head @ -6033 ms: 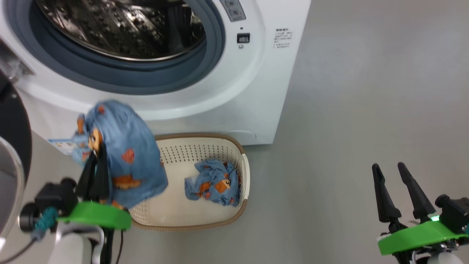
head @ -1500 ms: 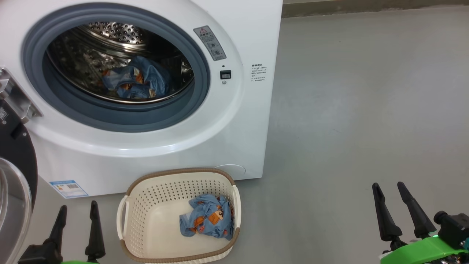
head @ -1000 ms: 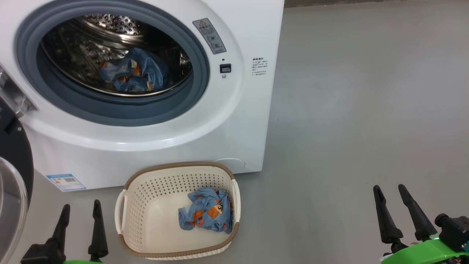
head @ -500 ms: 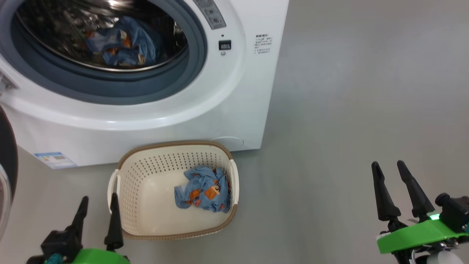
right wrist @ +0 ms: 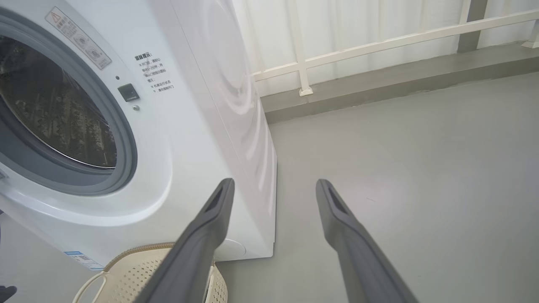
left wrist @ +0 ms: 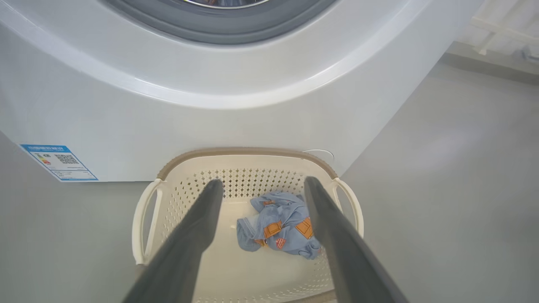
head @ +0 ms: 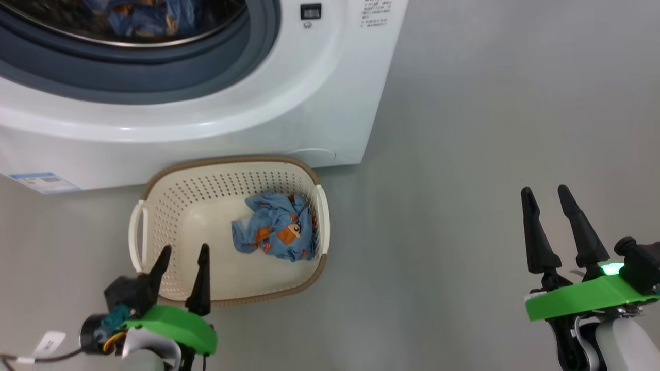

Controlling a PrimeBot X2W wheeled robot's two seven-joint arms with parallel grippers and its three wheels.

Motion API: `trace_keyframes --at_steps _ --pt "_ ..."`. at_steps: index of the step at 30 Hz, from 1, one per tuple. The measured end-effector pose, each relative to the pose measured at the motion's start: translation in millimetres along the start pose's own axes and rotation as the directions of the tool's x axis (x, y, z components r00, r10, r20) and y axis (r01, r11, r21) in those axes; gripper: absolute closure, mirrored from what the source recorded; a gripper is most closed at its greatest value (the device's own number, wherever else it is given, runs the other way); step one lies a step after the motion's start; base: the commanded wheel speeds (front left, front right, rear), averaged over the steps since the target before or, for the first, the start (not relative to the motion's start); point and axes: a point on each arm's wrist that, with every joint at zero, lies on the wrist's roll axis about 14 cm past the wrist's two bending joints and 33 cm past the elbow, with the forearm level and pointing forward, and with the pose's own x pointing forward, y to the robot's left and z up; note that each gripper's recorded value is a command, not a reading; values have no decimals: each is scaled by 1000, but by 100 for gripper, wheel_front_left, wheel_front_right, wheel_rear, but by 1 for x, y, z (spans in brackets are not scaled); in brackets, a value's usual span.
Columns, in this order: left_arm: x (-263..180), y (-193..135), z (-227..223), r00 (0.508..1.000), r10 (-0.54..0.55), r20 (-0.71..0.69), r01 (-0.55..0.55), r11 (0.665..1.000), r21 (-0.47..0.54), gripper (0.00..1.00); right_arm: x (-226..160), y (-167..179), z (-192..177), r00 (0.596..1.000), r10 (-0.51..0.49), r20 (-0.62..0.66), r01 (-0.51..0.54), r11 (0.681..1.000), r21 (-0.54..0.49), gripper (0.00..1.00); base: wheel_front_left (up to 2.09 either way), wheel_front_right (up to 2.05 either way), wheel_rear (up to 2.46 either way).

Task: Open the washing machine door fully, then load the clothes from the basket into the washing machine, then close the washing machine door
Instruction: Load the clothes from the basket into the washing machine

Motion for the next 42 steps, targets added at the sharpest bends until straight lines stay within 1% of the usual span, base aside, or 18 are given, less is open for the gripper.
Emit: trace_keyframes --at_steps 7,14,22,28,33,38,42 --pt "33 -13 -21 994 -64 -84 66 998 16 0 15 -5 -13 1000 -20 -19 21 1000 11 0 0 0 0" --pt "59 -29 -48 977 -124 -175 130 991 24 0 27 -13 -22 999 -42 -34 43 999 9 0 0 0 0" --pt "87 -45 -83 933 -198 -300 229 971 71 0 36 -19 -35 996 -68 -55 69 998 13 0 0 0 0" --pt "106 -51 -103 900 -233 -369 289 952 102 0 38 -28 -43 993 -100 -70 101 995 9 0 0 0 0" --pt "115 -59 -126 858 -266 -439 345 932 111 0 36 -39 -54 986 -134 -96 135 991 -2 0 0 0 0" --pt "124 -60 -144 827 -275 -490 368 924 103 0 37 -44 -61 982 -147 -115 147 989 -14 0 0 0 0" --pt "137 -53 -156 810 -259 -526 360 928 97 0 40 -48 -64 981 -154 -119 152 988 -25 0 0 0 0"
